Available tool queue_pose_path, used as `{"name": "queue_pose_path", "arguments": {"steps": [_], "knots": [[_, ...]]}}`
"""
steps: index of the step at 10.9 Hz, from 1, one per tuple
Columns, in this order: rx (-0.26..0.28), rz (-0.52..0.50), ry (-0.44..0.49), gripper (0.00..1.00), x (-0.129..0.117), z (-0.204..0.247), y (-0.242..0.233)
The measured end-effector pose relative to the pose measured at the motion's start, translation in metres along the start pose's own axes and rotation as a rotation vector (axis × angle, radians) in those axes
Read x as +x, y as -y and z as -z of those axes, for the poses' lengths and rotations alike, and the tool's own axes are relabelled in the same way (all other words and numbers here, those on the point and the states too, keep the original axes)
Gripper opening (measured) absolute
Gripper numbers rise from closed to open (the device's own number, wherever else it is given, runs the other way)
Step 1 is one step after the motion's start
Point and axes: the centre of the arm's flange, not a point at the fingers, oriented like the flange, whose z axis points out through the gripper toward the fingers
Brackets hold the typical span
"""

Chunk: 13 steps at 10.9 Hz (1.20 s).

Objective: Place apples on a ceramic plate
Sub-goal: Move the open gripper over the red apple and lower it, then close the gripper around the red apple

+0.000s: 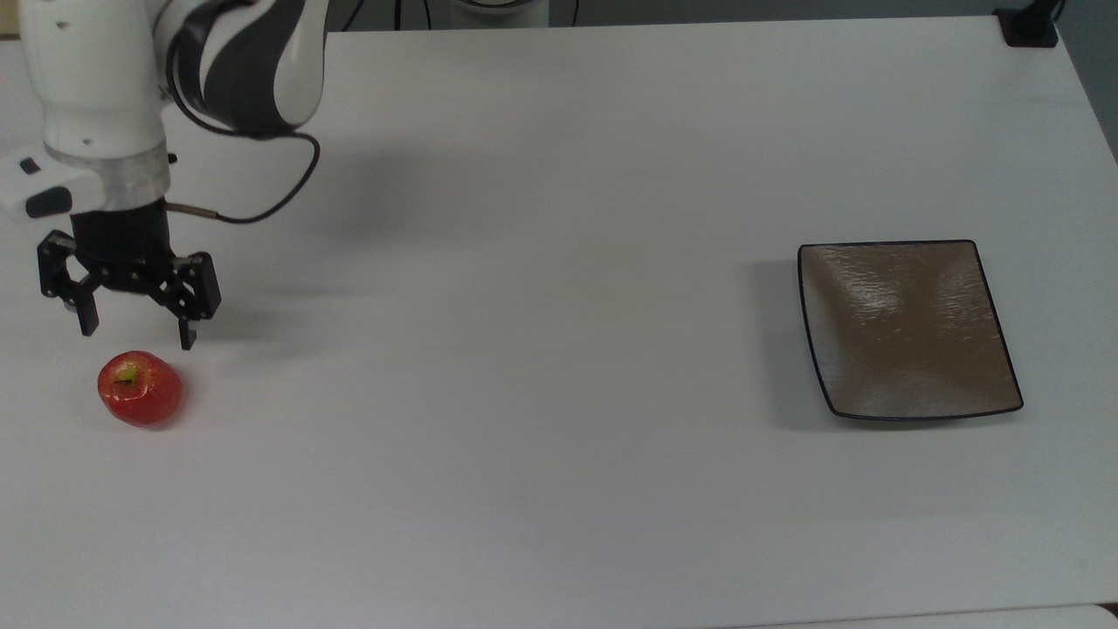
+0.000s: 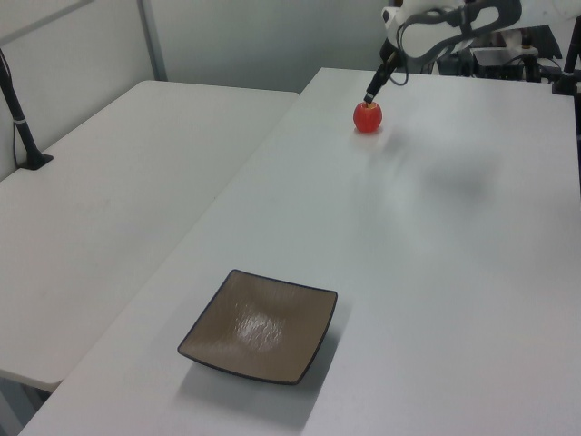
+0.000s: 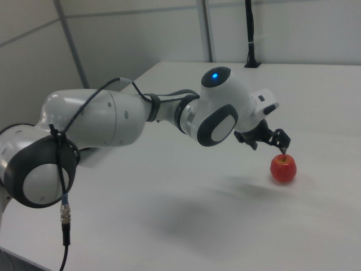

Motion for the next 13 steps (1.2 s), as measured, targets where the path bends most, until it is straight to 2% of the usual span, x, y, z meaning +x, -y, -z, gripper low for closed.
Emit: {"name": "queue_pose_path", "arguments": {"steps": [3,6,13], "knots": [[-0.007,-0.005,-0.001,1.0,-0.001,-0.034,0.005],[-0.027,-0.009,-0.042,1.0,-0.005,-0.056,0.004],[-0.058,0.023,-0.029,1.0,-0.014,-0.072,-0.007]]}}
